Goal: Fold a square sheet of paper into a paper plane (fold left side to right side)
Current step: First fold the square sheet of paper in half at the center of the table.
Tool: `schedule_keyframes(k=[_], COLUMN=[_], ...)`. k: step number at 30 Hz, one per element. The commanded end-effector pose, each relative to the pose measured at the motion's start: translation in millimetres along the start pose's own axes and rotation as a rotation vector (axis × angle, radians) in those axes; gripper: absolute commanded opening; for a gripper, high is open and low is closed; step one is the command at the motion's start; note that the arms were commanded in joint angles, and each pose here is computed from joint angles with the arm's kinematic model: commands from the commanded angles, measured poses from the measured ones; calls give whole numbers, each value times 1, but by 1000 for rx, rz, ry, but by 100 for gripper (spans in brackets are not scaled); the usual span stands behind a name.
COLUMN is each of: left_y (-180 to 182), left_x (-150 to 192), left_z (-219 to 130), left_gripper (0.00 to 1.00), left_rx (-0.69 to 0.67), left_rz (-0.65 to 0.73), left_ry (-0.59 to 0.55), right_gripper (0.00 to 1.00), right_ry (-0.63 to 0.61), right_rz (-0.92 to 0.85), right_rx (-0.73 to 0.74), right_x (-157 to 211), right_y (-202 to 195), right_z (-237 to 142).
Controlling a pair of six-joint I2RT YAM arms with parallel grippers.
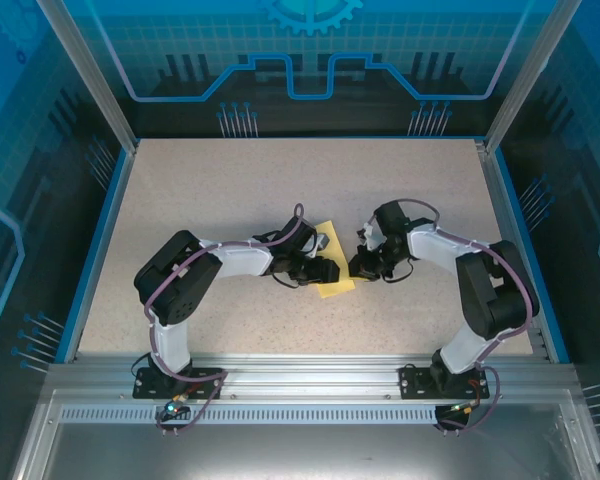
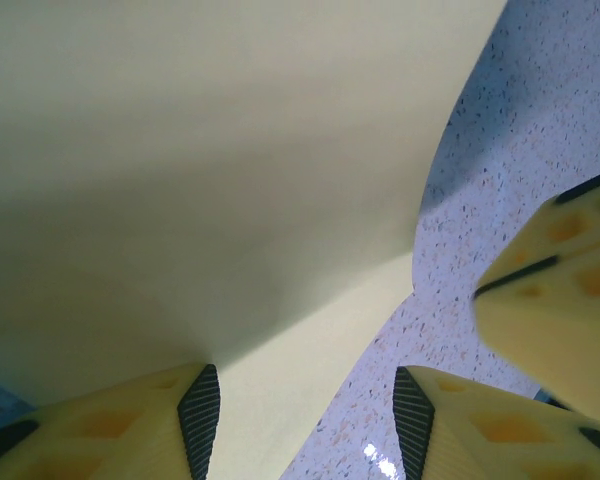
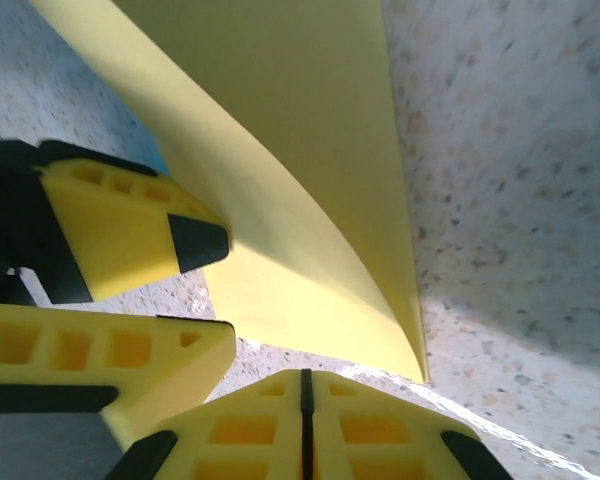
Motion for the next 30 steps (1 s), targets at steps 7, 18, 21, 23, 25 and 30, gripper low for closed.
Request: schedule_keyframes(k=[7, 18, 21, 23, 25, 30], left_y=[11, -22, -17, -13, -9, -3], left_x=[3, -6, -13, -18, -22, -32], left_z=[6, -14, -11, -8, -5, 0], left_gripper=[54, 58, 58, 58, 58, 58], left_rx=[-73, 29, 12, 2, -11, -53], left_rz=[-57, -25, -40, -49, -50, -47], left_ry=[26, -5, -13, -16, -15, -26], right_gripper=[9, 9, 9, 9, 9, 9], right_ry=[56, 149, 156, 158, 161, 171], right_rz=[23, 51, 49, 48, 45, 43], right_rx=[34, 160, 168, 172, 173, 183], right_x=[-6, 10, 10, 10, 10, 11], right_y=[-11, -33, -35, -35, -34, -35], right_z=[29, 41, 42, 42, 41, 40])
Point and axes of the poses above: each hand's point on the last joint's axis, 136 mm out from that joint toward the fingers, its own z axis out along the fingers, its own y axis along the line the jaws close on, x = y × z, the point moved 8 cm from there along -z, back along the fingers, and after that the axes turned 15 degrees about -z, right-handed, at the moved point
